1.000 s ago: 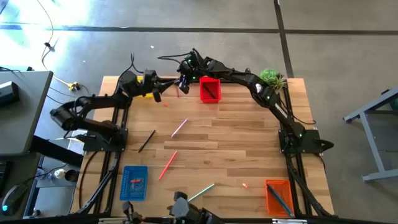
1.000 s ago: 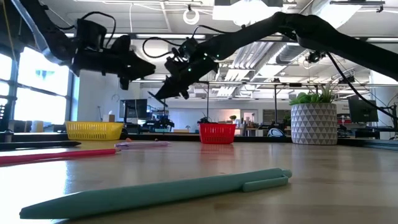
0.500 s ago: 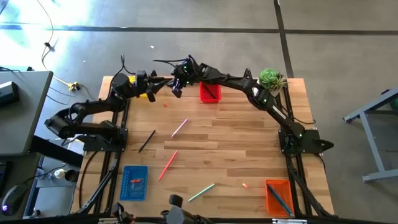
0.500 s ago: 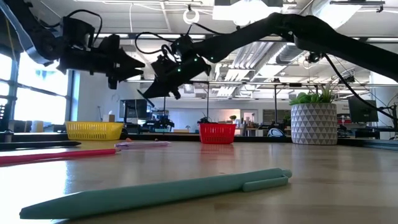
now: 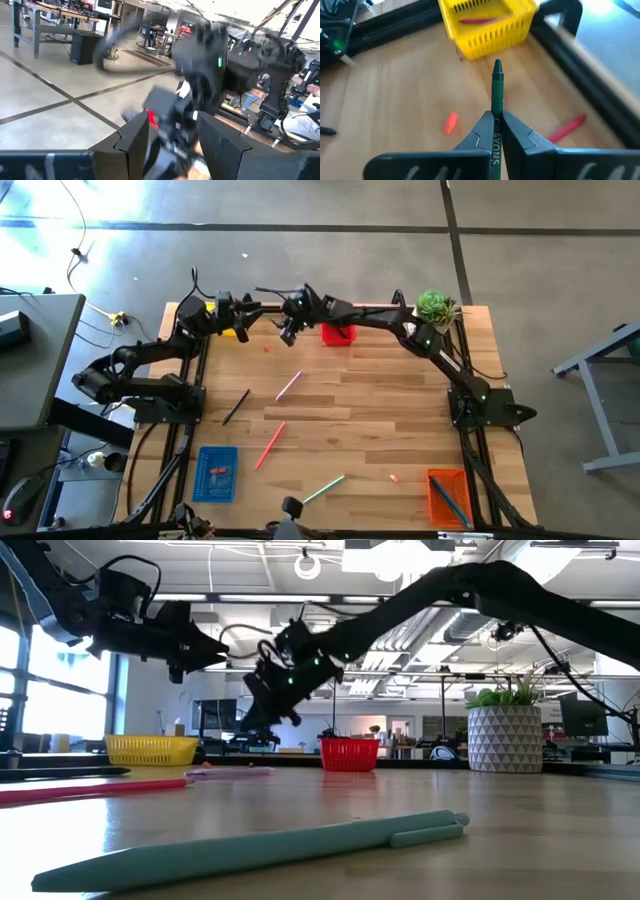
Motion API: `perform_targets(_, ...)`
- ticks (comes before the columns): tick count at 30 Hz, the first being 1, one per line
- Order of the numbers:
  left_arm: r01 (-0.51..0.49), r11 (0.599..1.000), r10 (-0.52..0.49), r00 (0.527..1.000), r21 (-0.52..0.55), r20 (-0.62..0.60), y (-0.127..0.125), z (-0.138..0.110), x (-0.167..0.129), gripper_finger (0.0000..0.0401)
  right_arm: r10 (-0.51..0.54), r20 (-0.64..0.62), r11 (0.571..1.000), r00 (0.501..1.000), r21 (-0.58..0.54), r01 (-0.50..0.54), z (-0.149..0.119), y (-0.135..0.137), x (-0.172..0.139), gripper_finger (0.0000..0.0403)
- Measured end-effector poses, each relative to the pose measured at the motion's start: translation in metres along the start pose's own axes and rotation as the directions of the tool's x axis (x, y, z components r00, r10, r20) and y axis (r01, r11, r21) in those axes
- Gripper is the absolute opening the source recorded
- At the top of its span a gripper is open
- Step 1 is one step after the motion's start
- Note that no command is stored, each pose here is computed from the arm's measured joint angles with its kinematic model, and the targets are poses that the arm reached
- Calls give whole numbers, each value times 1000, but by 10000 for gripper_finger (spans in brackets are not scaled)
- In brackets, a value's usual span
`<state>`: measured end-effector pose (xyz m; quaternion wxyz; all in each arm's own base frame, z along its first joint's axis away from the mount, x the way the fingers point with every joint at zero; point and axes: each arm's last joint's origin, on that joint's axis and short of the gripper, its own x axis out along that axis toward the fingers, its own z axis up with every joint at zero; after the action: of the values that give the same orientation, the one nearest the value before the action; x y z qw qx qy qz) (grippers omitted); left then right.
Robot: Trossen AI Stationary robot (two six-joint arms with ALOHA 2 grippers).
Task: Sort crayons/erasers/pens/pencils in bins
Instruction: Put the green crayon from the red bin into the yellow bin
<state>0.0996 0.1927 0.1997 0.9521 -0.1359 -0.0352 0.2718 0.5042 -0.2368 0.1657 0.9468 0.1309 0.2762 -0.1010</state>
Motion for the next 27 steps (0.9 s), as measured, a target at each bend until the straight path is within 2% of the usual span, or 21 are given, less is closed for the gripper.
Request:
perform_targets(3,0,1000,0,1000,-1,-1,0,0,0,157,-6,36,1000,999,25,5,-18,7,-5,0)
perform_targets(7,60,998,-60,998,-19,-20,-3,-2,2,157,4,196,1000,981,-5,-3,-4,29,-48,0)
perform_targets(9,102,994,-104,994,-37,-34,-8,-3,4,156,28,309,999,951,-23,-22,2,35,-70,0)
perform_targets(13,210,977,-212,975,-40,-60,-23,-7,11,157,93,409,996,908,-44,-82,-22,39,-94,0)
perform_targets(16,265,964,-266,962,-18,-65,-38,-8,19,157,173,532,985,829,-89,-148,-17,49,-119,0)
perform_targets(18,276,961,-275,960,4,-47,-48,-4,26,157,211,545,977,812,-114,-178,-24,51,-122,0)
perform_targets(20,270,962,-269,963,30,-28,-56,0,31,157,235,512,972,827,-121,-201,-38,54,-117,0)
perform_targets(25,294,954,-294,956,57,-4,-72,9,42,157,285,544,957,789,-209,-202,-34,72,-122,0)
perform_targets(27,317,947,-317,948,58,-6,-78,11,45,157,293,523,953,801,-226,-200,-39,77,-118,0)
